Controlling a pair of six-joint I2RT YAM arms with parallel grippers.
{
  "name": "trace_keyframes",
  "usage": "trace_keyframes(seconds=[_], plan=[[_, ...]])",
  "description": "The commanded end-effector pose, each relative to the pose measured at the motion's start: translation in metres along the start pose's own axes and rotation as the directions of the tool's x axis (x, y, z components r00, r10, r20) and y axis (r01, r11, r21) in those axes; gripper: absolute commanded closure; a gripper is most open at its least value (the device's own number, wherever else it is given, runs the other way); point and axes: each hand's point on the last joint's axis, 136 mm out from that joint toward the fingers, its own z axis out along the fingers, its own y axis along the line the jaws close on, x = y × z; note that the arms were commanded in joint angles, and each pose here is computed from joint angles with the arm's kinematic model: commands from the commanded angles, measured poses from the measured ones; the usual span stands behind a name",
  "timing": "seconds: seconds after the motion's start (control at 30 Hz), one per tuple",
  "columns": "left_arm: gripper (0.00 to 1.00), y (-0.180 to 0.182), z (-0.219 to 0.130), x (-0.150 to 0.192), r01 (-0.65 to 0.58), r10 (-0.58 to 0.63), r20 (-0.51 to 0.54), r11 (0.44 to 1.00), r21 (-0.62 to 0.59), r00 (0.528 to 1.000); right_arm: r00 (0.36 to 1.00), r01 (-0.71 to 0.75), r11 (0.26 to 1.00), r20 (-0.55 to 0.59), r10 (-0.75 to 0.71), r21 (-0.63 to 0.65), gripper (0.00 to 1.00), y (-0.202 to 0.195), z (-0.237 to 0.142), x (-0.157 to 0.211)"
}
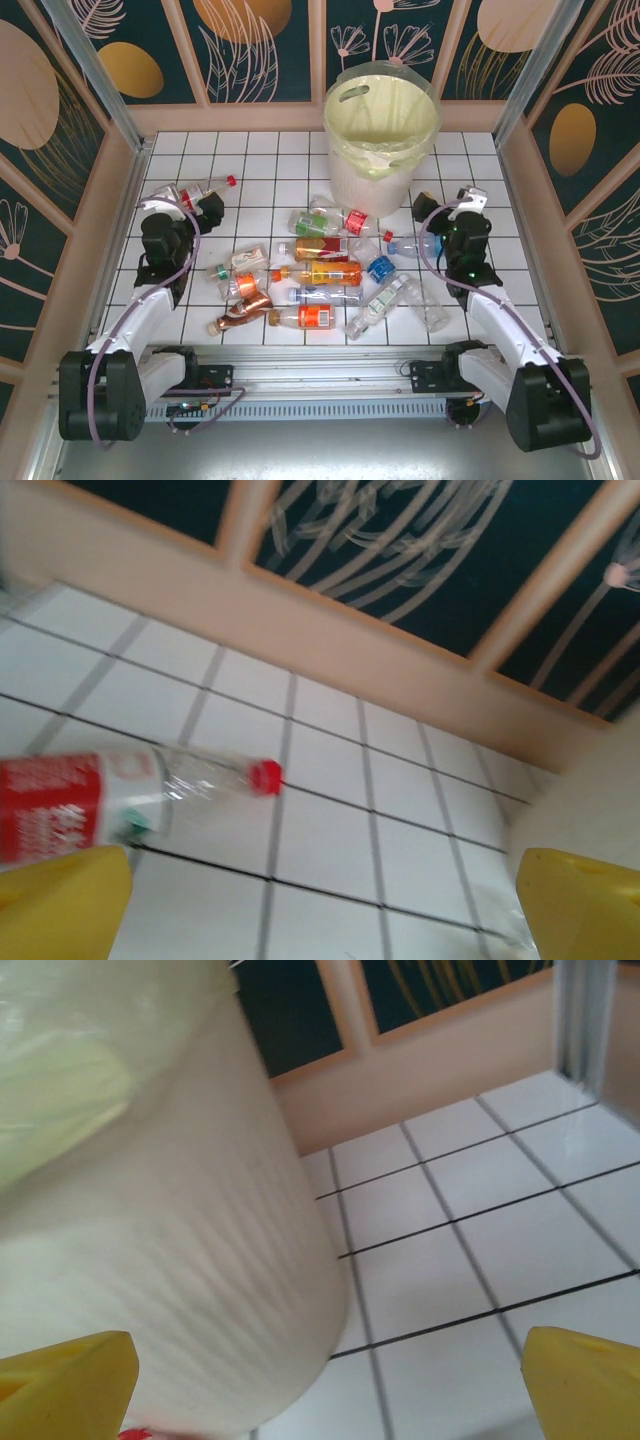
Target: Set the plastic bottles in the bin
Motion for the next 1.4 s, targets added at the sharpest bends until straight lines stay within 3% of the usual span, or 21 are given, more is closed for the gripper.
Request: trace_keyframes(seconds=[0.0, 0.17, 0.43, 0.53, 0.7, 0.9, 1.17, 1.37], plan=[[0.02, -0.041, -0.009, 0.028, 0.188, -0.147, -0.197, 0.960, 0.209, 0.969, 0.980, -0.006, 0.999, -0.198, 0.015, 0.046, 0.01, 0.009, -0.011, 0.036], [0.01, -0.081, -0.023, 0.034, 0.220, -0.111, -0.279, 0.891, 0.398, 0.954, 0.930, 0.013, 0.996, -0.364, -0.045, -0.088, 0.05, 0.049, -0.035, 0.055], [0.01, -0.094, -0.030, 0.028, 0.172, -0.061, -0.258, 0.886, 0.431, 0.964, 0.821, 0.016, 0.967, -0.549, -0.158, -0.255, 0.12, 0.087, -0.078, 0.090], [0.02, -0.103, -0.035, 0.021, 0.158, -0.045, -0.243, 0.869, 0.468, 0.969, 0.778, 0.023, 0.963, -0.600, -0.187, -0.270, 0.20, 0.090, -0.085, 0.102], [0.01, -0.124, -0.049, 0.011, 0.149, -0.022, -0.221, 0.802, 0.578, 0.975, 0.691, 0.105, 0.959, -0.675, -0.260, -0.262, 0.25, 0.088, -0.085, 0.126], [0.01, -0.127, -0.053, 0.005, 0.135, -0.015, -0.205, 0.799, 0.586, 0.979, 0.616, 0.169, 0.951, -0.726, -0.306, -0.258, 0.29, 0.088, -0.082, 0.147], [0.01, -0.128, -0.050, 0.006, 0.147, -0.022, -0.216, 0.800, 0.581, 0.976, 0.565, 0.273, 0.952, -0.778, -0.275, -0.138, 0.29, 0.067, -0.070, 0.161], [0.01, -0.129, -0.049, 0.008, 0.147, -0.016, -0.225, 0.801, 0.580, 0.974, 0.515, 0.317, 0.934, -0.797, -0.314, -0.163, 0.26, 0.065, -0.059, 0.176]])
